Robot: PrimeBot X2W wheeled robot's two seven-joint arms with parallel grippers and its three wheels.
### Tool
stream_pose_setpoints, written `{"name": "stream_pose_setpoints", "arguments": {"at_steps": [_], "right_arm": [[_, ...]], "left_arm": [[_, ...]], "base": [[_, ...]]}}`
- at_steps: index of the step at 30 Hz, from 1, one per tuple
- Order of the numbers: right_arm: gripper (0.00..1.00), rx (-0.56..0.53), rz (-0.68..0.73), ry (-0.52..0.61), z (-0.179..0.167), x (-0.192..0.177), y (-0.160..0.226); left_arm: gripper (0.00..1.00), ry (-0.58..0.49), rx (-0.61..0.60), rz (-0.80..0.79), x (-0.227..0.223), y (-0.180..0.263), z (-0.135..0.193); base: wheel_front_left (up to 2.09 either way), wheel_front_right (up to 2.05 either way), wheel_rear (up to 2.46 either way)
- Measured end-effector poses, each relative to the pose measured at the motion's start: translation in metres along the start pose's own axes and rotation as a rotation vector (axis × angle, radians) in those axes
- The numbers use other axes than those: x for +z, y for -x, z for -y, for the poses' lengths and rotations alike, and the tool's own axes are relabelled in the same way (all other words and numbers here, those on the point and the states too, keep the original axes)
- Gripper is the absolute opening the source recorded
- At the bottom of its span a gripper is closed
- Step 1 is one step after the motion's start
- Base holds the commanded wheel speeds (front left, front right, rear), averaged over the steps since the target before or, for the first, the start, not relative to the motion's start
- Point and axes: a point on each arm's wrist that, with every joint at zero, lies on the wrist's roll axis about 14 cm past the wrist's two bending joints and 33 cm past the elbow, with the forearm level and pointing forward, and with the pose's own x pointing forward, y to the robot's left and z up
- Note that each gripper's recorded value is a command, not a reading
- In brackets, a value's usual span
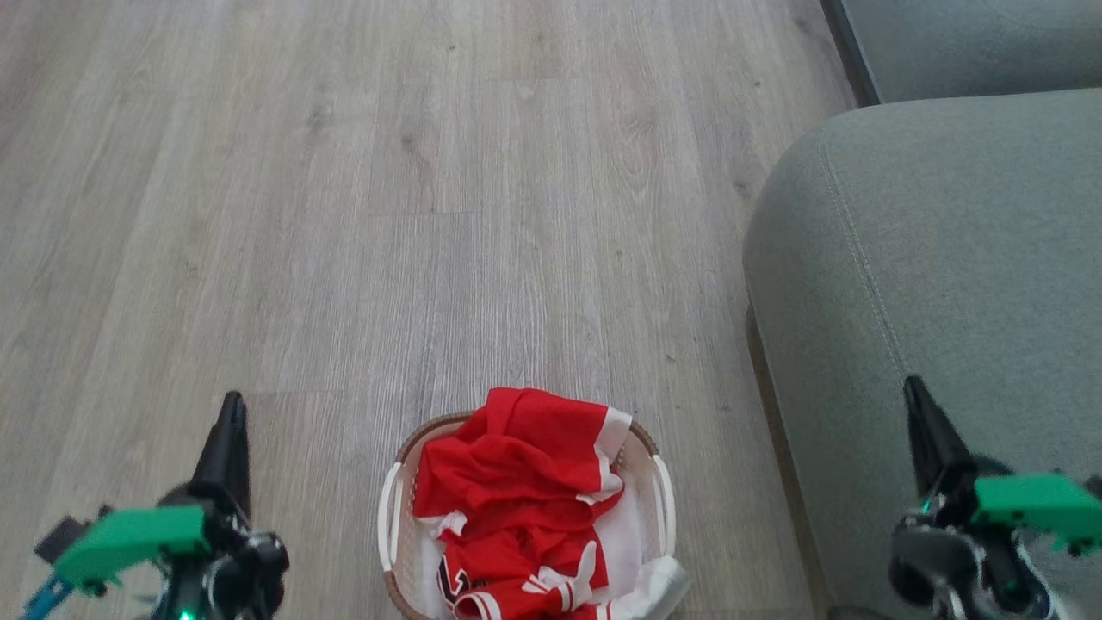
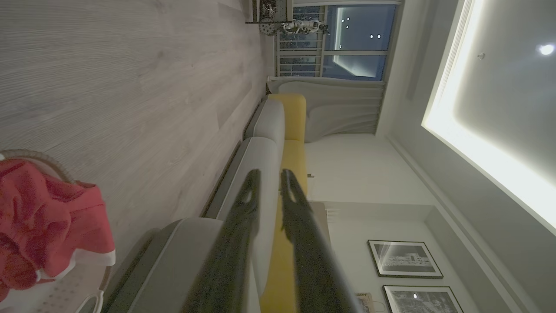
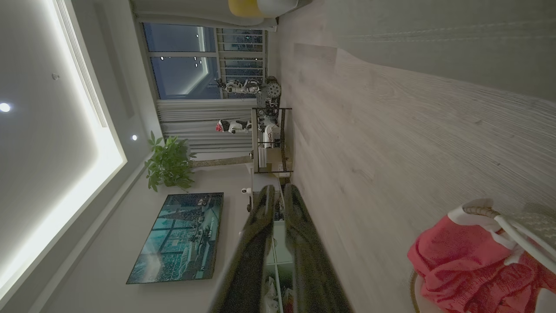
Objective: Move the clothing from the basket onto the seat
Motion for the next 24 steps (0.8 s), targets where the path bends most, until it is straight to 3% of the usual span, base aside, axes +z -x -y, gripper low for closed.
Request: {"name": "stream_pose_setpoints", "arguments": {"at_steps": [6,24], "right_arm": [[1.0,-0.12,0.003,-0.014,0.041,-0.002,0.019],[1.0,-0.06,0.021,0.04,0.021,-0.004,0.014]], "left_arm": [[1.0,0.018,0.129,0.008,-0.002,0.02,-0.044],[1.0,-0.008,0.089,0.026,-0.004,0.016,-0.029]], "base": [[0.0,0.0,0.0],[0.0,0.0,0.0]]}}
